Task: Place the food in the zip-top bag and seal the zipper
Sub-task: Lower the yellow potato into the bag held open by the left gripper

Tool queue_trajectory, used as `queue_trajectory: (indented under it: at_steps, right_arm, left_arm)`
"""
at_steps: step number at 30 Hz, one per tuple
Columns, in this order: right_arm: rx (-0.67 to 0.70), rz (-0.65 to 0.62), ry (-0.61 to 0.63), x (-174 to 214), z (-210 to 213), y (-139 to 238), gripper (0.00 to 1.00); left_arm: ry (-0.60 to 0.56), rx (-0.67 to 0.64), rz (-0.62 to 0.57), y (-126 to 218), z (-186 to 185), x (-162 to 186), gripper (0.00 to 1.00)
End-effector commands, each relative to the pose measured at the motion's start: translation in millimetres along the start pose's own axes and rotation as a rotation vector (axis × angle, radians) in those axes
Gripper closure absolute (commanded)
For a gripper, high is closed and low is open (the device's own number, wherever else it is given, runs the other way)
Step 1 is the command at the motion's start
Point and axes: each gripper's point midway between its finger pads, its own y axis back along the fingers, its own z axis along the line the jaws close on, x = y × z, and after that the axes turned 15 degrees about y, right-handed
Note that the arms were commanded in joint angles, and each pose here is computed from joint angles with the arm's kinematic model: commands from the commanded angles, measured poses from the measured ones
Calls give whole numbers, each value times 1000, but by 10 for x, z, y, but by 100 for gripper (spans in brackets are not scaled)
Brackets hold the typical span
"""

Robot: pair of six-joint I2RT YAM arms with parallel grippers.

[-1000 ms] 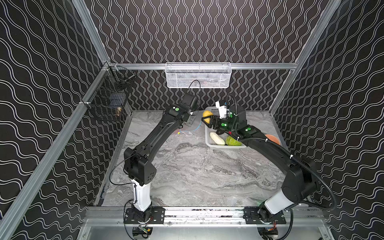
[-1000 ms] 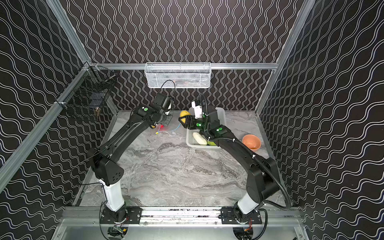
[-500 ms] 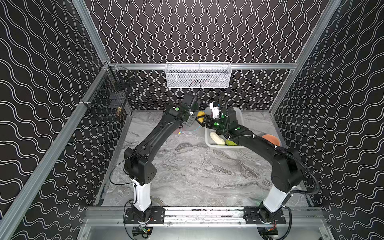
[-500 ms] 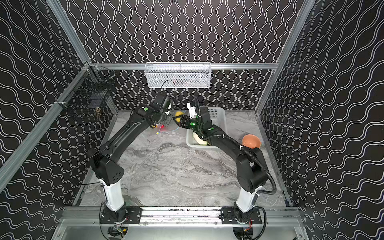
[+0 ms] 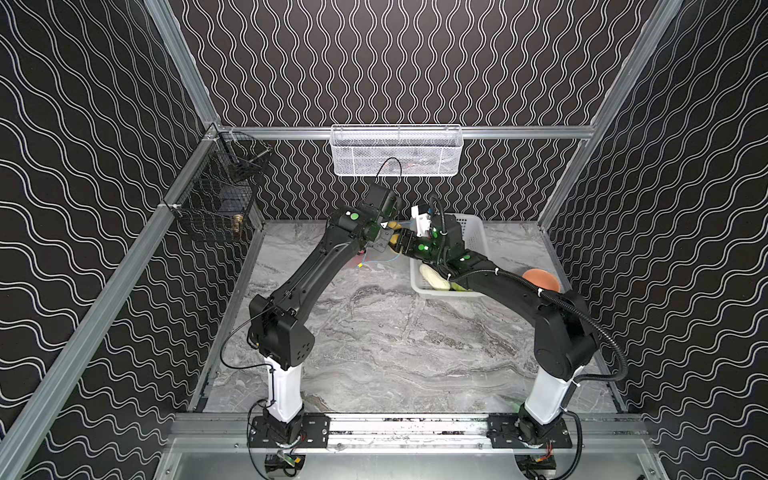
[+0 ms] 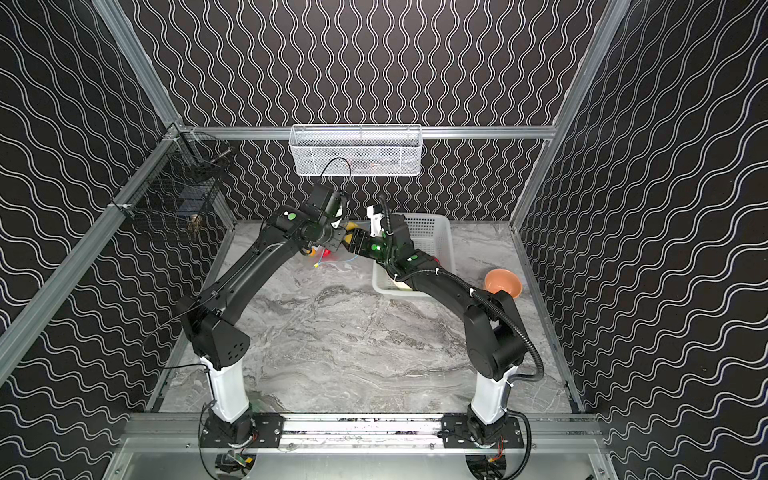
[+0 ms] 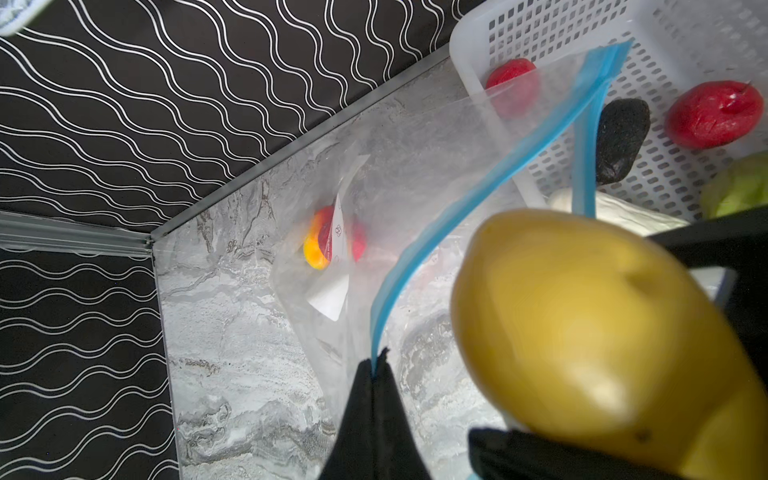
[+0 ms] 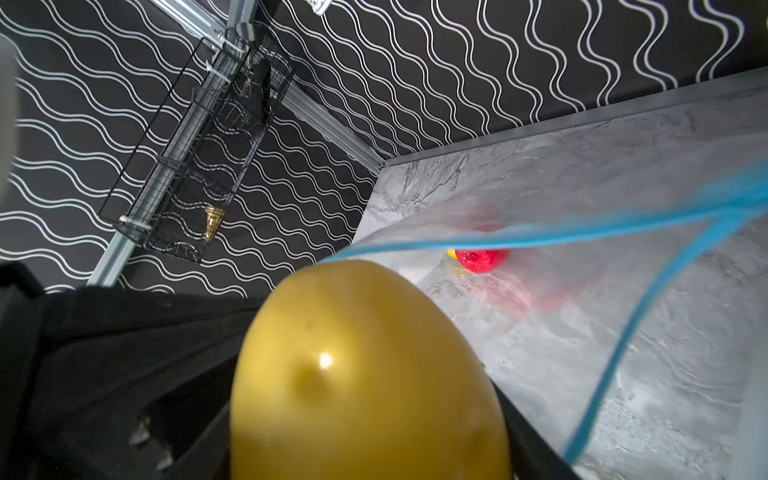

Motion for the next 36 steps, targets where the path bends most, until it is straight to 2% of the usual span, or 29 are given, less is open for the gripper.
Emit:
queue_trajectory:
  at_steps: [1,17,25,27,30,36]
  right_arm:
    - [34,-29,-8,-59,-37,-21,51]
    - [119,48,-10,132,-221,-172,51]
    - [162,95,-10,130,-282,-303,46]
    - [165,90,-6,107,-271,-311,41]
    - [173,95,-7,98,-281,-331,29]
    - [158,108,10,76,-233,-352,13]
  left_arm:
    - [21,8,-6,32,-2,-19,100]
    - [30,8,-27,107,10,-109,100]
    - [32,14,-25,106,6,-101,100]
    - [30,12,-28,119,13,-105,100]
    - [29,14,-29,120,11,-108,100]
    - [31,20,-26,114,-2,-99,100]
